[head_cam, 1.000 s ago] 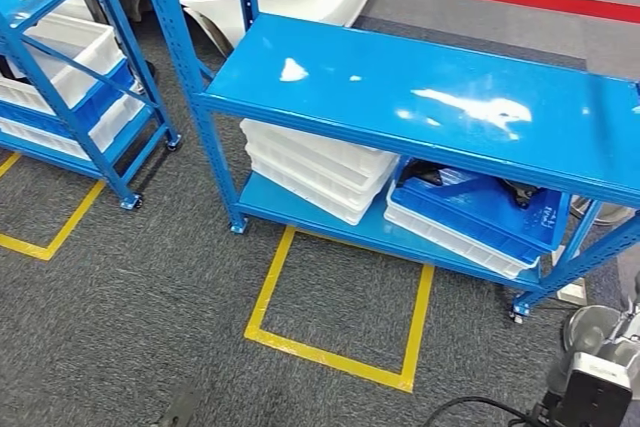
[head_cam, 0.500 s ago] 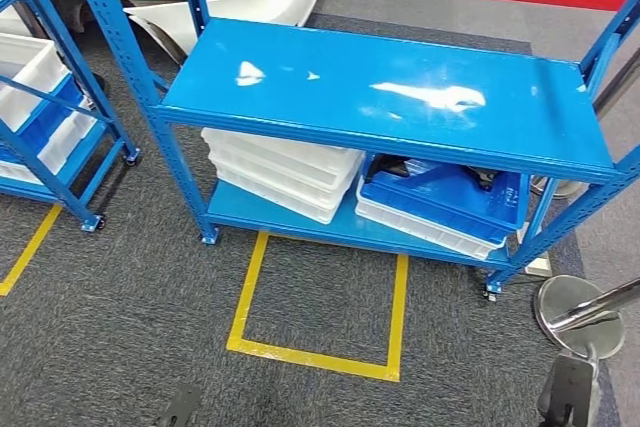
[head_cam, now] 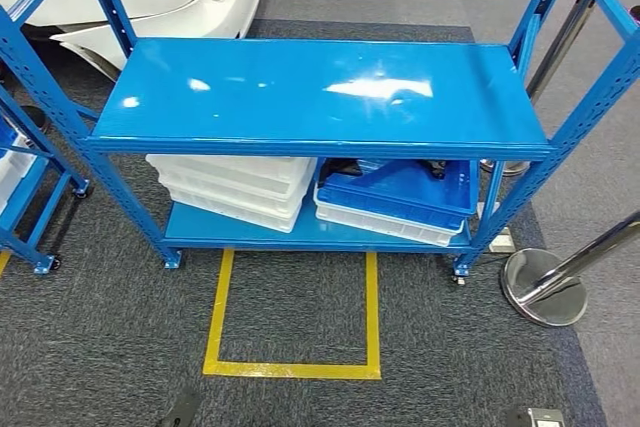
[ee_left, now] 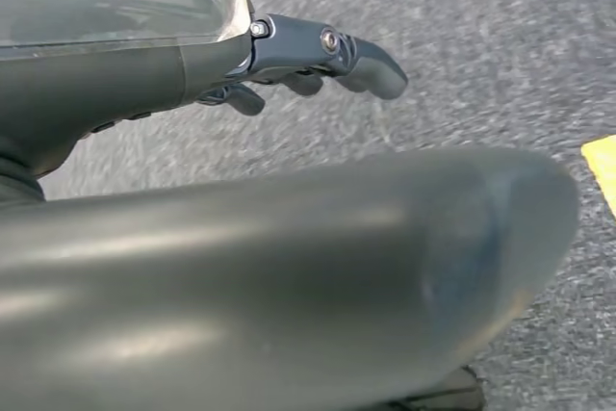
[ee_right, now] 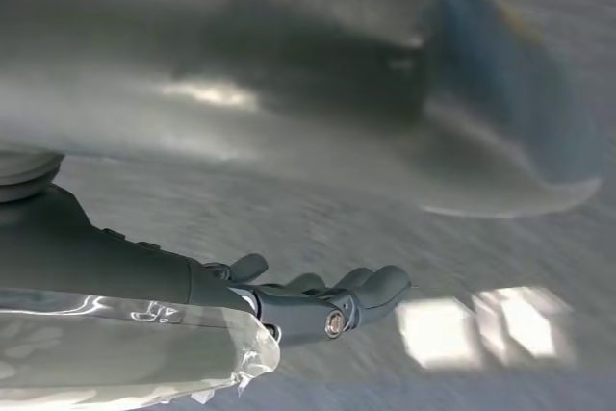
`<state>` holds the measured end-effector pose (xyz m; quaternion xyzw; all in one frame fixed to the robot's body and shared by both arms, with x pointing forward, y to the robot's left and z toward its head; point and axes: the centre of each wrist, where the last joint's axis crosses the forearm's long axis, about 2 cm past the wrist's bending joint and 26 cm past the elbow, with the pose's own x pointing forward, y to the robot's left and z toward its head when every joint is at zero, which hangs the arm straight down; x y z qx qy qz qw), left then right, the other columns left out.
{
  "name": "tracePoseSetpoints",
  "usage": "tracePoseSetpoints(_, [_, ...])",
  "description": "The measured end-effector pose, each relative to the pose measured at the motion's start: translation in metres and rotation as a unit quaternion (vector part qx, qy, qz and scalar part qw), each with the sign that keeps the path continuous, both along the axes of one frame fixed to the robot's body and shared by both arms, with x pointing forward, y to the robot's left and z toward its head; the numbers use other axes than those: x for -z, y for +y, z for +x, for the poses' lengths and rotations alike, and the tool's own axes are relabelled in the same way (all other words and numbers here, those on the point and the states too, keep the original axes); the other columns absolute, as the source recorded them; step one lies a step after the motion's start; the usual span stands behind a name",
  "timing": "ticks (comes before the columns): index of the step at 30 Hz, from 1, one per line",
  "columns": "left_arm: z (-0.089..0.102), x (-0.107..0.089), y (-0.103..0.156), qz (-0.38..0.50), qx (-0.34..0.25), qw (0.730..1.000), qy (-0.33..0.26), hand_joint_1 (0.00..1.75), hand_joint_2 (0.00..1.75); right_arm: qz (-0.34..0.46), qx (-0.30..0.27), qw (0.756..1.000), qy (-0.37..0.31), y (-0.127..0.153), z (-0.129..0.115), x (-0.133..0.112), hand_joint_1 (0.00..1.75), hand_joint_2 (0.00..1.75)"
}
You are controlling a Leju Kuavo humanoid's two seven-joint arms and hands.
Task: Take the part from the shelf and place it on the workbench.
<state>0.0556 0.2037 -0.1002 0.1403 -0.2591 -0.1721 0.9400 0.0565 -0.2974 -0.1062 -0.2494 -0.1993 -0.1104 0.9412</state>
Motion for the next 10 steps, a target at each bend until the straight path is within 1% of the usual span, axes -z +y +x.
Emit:
tracePoseSetpoints(3, [0.001,0.0,0.0,0.0,0.007,1.0,0.0,0.0,0.0,0.069,-0.007,0.995,0.069,0.011,-0.003,0.002,0.0,0.0])
tracePoseSetpoints(5, [0.001,0.0,0.0,0.0,0.01,1.0,0.0,0.0,0.0,0.101,-0.011,0.99,0.101,0.02,-0.006,0.002,0.0,0.0])
tracePoseSetpoints(10, [0.003,0.0,0.0,0.0,0.011,1.0,-0.001,0.0,0.0,0.127,-0.016,0.984,0.125,0.03,-0.007,0.003,0.0,0.0])
